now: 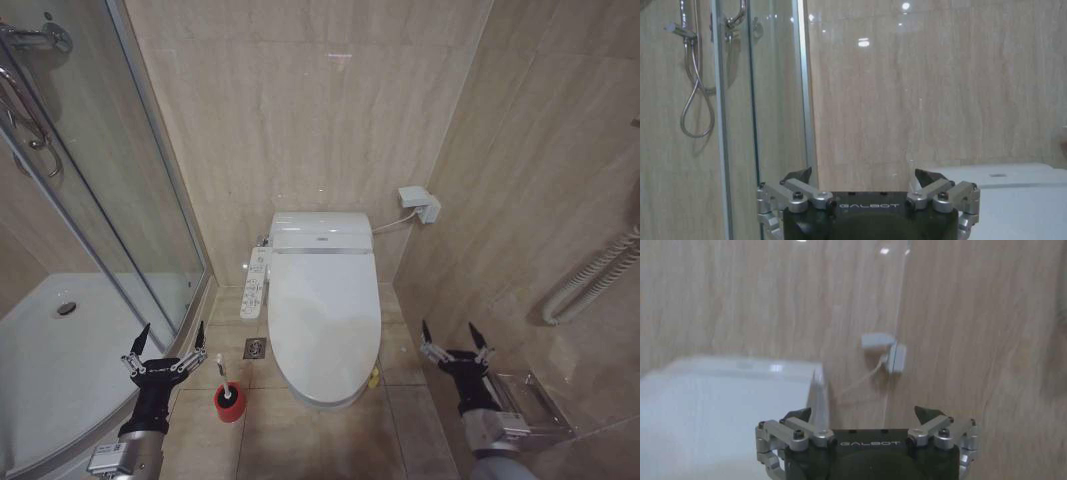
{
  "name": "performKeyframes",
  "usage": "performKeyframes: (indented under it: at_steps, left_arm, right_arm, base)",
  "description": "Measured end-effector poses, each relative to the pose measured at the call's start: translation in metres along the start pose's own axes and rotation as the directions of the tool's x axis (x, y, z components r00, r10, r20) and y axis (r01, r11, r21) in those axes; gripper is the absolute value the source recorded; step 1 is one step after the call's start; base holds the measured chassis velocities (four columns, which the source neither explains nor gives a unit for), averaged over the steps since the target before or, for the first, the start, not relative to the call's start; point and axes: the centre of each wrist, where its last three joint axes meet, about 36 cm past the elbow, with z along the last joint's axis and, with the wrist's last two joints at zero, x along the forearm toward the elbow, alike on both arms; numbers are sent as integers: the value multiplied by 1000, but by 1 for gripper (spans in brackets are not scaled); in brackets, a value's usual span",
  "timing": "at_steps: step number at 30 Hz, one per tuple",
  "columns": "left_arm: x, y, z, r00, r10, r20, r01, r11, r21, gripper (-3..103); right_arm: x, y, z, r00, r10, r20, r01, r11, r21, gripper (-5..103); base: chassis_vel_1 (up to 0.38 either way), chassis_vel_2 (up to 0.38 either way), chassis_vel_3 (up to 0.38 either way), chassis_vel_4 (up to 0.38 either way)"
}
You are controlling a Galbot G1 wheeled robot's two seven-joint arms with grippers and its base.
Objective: Open the toilet lid, clean the toilet bowl with a toilet brush, close the toilet lid, and flush.
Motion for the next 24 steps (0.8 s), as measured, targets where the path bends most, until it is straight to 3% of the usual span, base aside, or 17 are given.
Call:
performKeyframes:
  at_steps: [3,24]
  left_arm:
    - [0,0,0,1000,0,0,0,1000,0,100]
    - [0,0,0,1000,0,0,0,1000,0,100]
  right_arm:
    - [3,-3,19,998,-34,-47,37,997,62,100]
    - [12,-8,99,967,-142,-210,179,969,171,100]
  base:
    - [0,0,0,0]
    - [0,0,0,0]
